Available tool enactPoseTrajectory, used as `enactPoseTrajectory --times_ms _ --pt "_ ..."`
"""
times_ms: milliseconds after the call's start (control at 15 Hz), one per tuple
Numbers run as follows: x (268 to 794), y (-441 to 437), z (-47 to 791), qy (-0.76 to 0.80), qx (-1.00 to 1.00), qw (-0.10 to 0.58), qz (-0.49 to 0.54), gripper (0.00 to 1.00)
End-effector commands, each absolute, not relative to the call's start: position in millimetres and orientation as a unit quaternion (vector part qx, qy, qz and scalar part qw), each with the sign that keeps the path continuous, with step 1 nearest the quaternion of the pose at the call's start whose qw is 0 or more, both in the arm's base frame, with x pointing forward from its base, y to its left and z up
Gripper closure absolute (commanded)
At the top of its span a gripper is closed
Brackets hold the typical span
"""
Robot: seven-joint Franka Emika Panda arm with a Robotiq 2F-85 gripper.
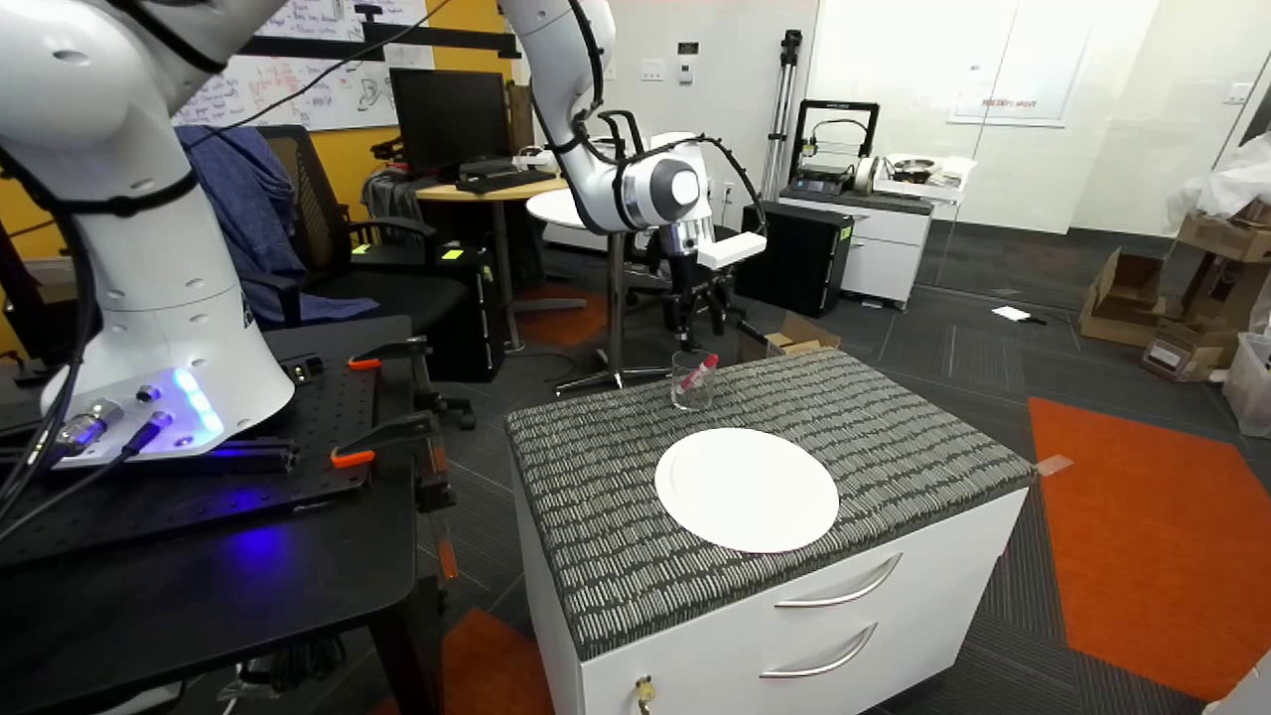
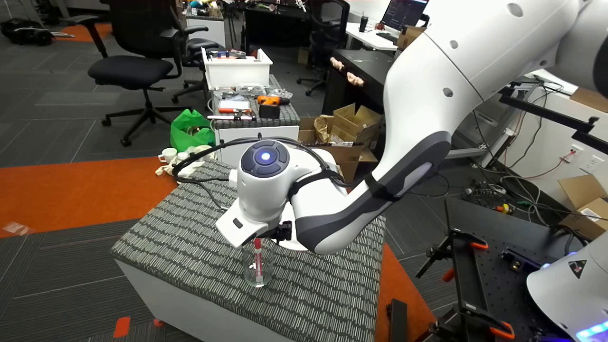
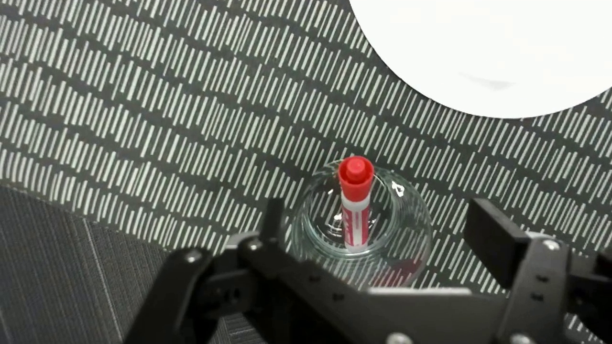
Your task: Remove the red marker from the glass cup
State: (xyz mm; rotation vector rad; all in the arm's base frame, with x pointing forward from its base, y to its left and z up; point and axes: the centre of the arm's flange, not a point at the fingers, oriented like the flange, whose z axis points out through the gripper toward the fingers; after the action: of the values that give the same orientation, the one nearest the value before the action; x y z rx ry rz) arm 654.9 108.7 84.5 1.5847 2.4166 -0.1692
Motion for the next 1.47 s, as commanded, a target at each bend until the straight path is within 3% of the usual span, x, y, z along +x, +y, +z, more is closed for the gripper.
enactPoseTrajectory --times_ms 0,467,800,1067,1200,1400 --pt "665 115 77 0.825 0.544 0.139 -0.063 0.18" --pt "668 116 67 0.826 0.542 0.140 -0.068 0.33" --pt "669 112 62 0.824 0.544 0.143 -0.074 0.36" --pt "669 111 60 0.823 0.544 0.143 -0.076 0.60" --pt "670 111 59 0.823 0.545 0.143 -0.076 0.57" --pt "670 111 60 0.823 0.544 0.143 -0.076 0.66"
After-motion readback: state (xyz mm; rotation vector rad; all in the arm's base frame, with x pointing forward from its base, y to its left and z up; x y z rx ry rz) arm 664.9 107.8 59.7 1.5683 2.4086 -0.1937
